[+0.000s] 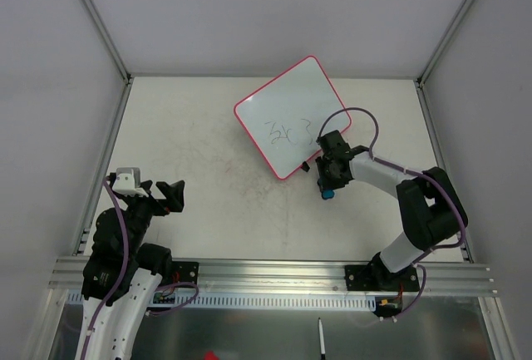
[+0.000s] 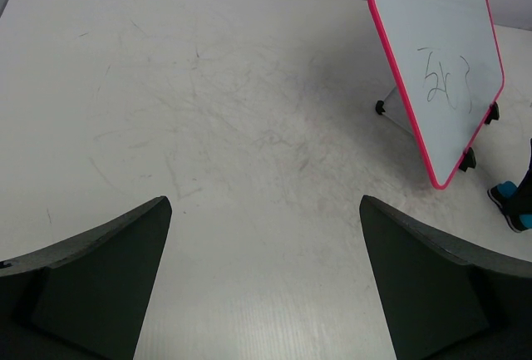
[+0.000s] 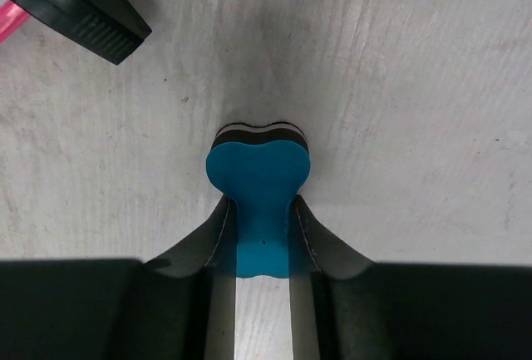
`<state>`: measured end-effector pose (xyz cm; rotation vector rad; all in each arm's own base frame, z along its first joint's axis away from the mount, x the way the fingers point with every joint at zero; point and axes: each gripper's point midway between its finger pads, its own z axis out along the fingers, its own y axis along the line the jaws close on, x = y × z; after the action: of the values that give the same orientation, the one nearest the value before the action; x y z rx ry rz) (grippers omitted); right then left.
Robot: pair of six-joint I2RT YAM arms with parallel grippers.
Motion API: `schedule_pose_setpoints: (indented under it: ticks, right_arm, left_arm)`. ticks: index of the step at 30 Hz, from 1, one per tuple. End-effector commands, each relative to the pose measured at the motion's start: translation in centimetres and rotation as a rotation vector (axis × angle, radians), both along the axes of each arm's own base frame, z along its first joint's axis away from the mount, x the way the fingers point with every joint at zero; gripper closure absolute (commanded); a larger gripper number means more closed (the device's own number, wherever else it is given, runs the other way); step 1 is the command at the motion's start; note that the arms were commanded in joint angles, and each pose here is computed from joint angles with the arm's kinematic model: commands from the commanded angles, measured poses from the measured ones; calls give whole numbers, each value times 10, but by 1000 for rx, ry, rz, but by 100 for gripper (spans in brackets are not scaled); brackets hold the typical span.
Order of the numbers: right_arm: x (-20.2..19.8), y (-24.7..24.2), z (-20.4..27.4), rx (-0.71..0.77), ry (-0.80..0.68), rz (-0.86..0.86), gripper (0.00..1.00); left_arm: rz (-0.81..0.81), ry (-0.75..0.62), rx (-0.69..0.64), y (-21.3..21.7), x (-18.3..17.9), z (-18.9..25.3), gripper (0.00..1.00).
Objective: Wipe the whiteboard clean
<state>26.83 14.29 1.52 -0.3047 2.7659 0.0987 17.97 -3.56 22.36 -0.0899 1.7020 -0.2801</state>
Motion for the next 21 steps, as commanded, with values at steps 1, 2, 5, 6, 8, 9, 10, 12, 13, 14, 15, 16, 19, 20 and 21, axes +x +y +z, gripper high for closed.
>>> schedule_pose_setpoints:
  ticks: [1, 2, 5, 6, 8, 9, 10, 12, 13, 14, 15, 16, 19, 20, 21]
  right_arm:
    - [2, 3, 5, 15, -30, -11, 91]
    - [3, 5, 10, 35, -40, -36, 91]
    - [13, 10, 37, 85, -120, -59, 91]
    - [16, 12, 49, 104, -150, -63, 91]
    - [29, 18, 72, 134, -204, -65, 90]
    - [33, 20, 81, 141, -219, -64, 89]
    - [38, 22, 87, 146, -234, -62, 89]
    - [56, 31, 108, 166, -285, -60, 90]
    - [62, 32, 113, 168, -300, -61, 91]
    - [69, 35, 110, 158, -293, -58, 91]
    - [81, 40, 122, 171, -322, -57, 96]
    - [88, 42, 123, 178, -321, -59, 97]
    - [109, 56, 122, 212, -299, -48, 99]
    - [116, 54, 111, 210, -274, -71, 100]
    - [121, 56, 110, 222, -270, -77, 100]
  left_arm:
    - [7, -29, 6, 2, 0, 6, 1]
    - [5, -29, 7, 2, 0, 6, 1]
    - [2, -29, 7, 1, 0, 6, 1]
    - [-1, -31, 7, 1, 0, 6, 1]
    - [1, -32, 6, 1, 0, 6, 1]
    - [-1, -31, 6, 1, 0, 6, 1]
    - [-1, -32, 8, 1, 0, 6, 1]
    - [-3, -29, 8, 0, 0, 6, 1]
    - [-3, -31, 8, 0, 0, 6, 1]
    - [-3, -31, 8, 0, 0, 6, 1]
    - [-3, -31, 8, 0, 0, 6, 1]
    - [-1, -32, 8, 1, 0, 6, 1]
    - [-1, -32, 8, 1, 0, 6, 1]
    - [-4, -31, 6, 0, 0, 6, 1]
    - [-4, -31, 6, 0, 0, 6, 1]
